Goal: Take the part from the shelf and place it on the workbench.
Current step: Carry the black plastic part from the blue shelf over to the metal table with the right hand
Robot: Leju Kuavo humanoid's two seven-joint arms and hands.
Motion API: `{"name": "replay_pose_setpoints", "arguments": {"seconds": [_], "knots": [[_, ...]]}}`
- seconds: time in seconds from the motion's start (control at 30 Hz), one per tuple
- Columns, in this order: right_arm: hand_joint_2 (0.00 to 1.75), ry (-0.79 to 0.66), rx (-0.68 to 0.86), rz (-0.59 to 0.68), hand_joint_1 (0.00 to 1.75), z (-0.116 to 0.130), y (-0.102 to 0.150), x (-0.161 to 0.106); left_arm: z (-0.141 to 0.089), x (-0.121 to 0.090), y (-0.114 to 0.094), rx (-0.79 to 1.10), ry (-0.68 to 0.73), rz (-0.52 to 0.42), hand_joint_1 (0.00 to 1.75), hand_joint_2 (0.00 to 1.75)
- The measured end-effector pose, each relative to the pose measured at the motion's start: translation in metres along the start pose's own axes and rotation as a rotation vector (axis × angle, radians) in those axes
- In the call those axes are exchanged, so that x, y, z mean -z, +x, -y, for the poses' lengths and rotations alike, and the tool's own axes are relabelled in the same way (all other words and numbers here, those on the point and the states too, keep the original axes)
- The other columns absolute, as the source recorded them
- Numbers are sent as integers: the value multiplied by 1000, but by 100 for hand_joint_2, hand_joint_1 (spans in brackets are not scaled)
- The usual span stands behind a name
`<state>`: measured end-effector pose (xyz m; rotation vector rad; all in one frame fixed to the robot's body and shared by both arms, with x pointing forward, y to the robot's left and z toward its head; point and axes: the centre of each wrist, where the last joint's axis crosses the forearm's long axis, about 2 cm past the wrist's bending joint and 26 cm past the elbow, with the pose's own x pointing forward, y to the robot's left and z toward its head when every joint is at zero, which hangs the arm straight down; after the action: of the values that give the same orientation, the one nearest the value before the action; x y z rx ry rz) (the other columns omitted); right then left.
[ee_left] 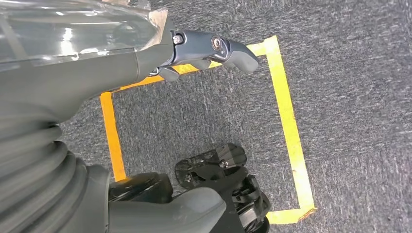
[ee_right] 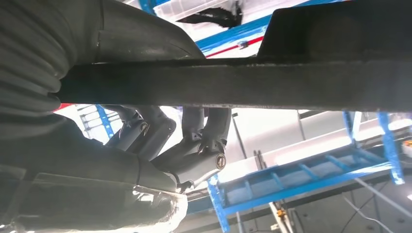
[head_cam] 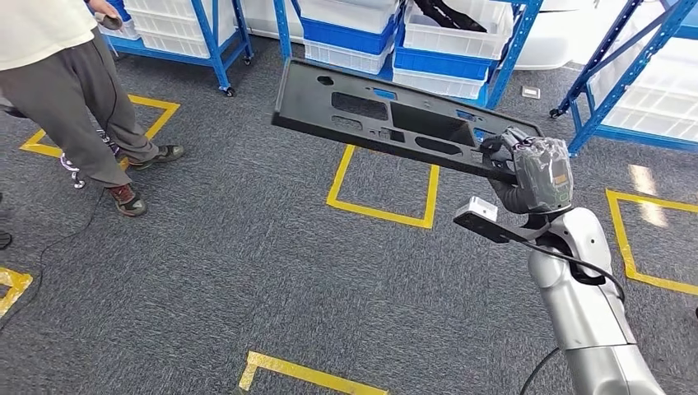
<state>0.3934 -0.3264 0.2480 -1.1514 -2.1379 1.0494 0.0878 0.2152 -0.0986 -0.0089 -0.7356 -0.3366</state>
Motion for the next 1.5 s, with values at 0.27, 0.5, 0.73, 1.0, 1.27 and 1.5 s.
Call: {"name": "replay_pose_setpoints", "arguments": {"seconds": [0.27, 0.5, 0.73, 1.0, 1.27, 1.5], "knots": [[175, -5, -10, 9, 173, 0, 3, 1, 0, -1, -2, 6, -2, -4, 0, 175], [175, 1, -9, 8, 173, -2, 4, -1, -1, -1, -2, 14, -3, -6, 0, 175], [175, -3, -16, 13, 173, -2, 7, -4, -5, 0, -2, 30, 1, -7, 0, 175], [175, 6, -19, 15, 173, -3, 7, -9, -7, 1, 0, 31, 13, -6, 0, 175], [175, -4, -21, 19, 173, -1, 7, -6, -9, 1, -2, 34, 19, -10, 0, 175], [175, -5, -30, 9, 173, 3, 0, -13, -9, 2, 0, 40, 11, -16, 0, 175]]}}
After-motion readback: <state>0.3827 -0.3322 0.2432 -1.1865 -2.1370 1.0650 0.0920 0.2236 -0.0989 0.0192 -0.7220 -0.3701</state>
